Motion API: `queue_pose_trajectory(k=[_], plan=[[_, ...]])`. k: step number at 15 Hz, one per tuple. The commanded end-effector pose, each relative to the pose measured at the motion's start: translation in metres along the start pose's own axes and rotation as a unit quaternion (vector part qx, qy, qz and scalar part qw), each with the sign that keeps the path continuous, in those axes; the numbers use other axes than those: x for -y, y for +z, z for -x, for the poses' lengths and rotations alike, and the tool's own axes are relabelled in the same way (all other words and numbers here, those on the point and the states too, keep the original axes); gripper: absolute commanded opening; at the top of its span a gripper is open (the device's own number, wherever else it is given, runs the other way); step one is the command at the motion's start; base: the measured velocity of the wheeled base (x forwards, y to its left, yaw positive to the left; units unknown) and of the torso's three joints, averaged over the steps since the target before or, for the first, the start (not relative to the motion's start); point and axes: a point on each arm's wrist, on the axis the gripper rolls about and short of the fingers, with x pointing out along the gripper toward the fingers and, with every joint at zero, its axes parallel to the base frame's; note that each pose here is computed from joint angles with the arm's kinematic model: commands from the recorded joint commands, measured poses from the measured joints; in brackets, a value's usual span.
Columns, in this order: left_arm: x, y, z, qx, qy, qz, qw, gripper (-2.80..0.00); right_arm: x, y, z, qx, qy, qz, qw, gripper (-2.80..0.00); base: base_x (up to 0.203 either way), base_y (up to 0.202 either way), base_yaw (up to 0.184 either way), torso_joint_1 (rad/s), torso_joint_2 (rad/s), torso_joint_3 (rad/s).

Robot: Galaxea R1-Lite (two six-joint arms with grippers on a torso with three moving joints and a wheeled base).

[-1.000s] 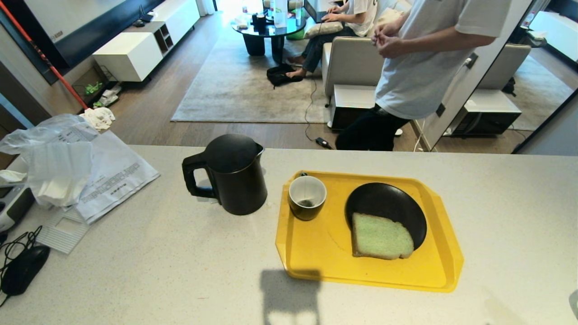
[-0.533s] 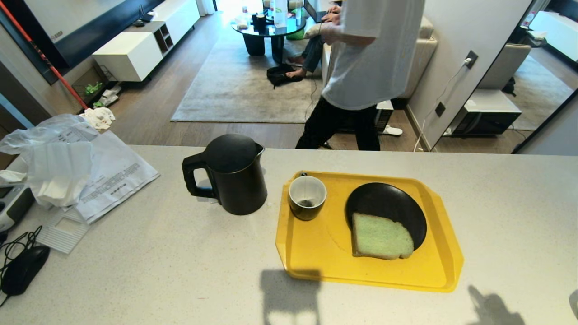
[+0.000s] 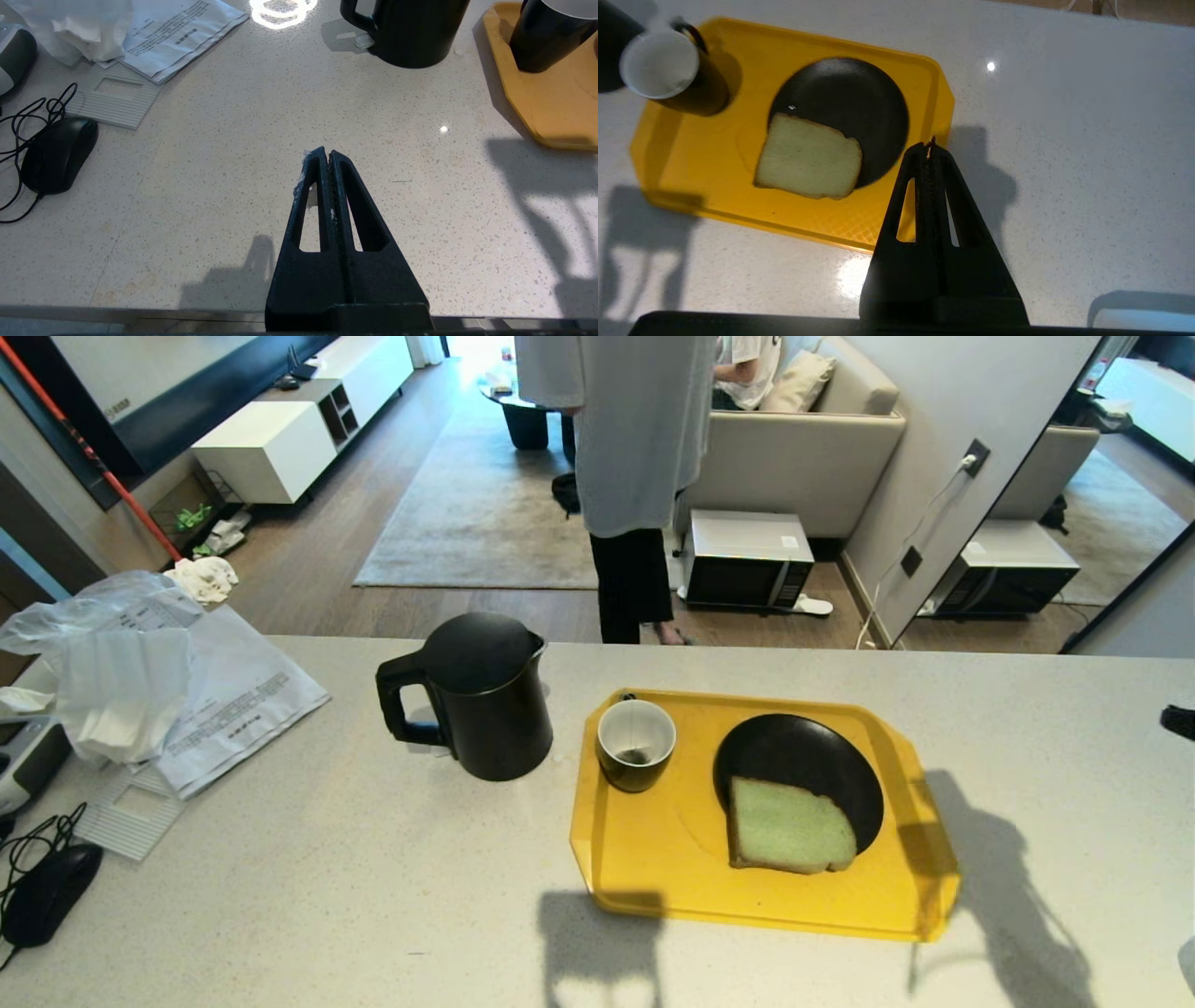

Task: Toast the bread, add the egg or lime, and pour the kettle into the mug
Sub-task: Pick up the bread slice

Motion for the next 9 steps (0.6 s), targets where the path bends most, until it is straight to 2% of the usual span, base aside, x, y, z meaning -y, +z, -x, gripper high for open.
queue_pose_trajectory(k=[1, 3, 4, 6, 8, 9], plan=[[0.0, 0.0, 0.0, 0.0, 0.001, 0.0, 1.0, -2.8, -0.005, -0.008, -0.034, -0.094, -0.008, 0.011, 0.995, -2.8, 0.0, 0.0, 0.0, 0.0, 0.0, 0.0], [0.0, 0.0, 0.0, 0.0, 0.0, 0.0, 1.0, -2.8, -0.006, -0.018, -0.03, -0.173, -0.004, 0.007, 0.985, -2.8, 0.0, 0.0, 0.0, 0.0, 0.0, 0.0], [0.0, 0.0, 0.0, 0.0, 0.001, 0.0, 1.0, -2.8, -0.007, -0.021, -0.028, -0.214, 0.009, -0.011, 0.977, -2.8, 0.0, 0.0, 0.0, 0.0, 0.0, 0.0], [0.0, 0.0, 0.0, 0.0, 0.001, 0.0, 1.0, -2.8, -0.013, -0.021, -0.027, -0.262, 0.078, -0.098, 0.957, -2.8, 0.0, 0.0, 0.0, 0.0, 0.0, 0.0], [0.0, 0.0, 0.0, 0.0, 0.0, 0.0, 1.0, -2.8, -0.019, -0.023, -0.029, -0.286, 0.099, -0.166, 0.939, -2.8, 0.0, 0.0, 0.0, 0.0, 0.0, 0.0], [0.0, 0.0, 0.0, 0.0, 0.0, 0.0, 1.0, -2.8, -0.024, -0.025, -0.032, -0.303, 0.106, -0.196, 0.926, -2.8, 0.0, 0.0, 0.0, 0.0, 0.0, 0.0]])
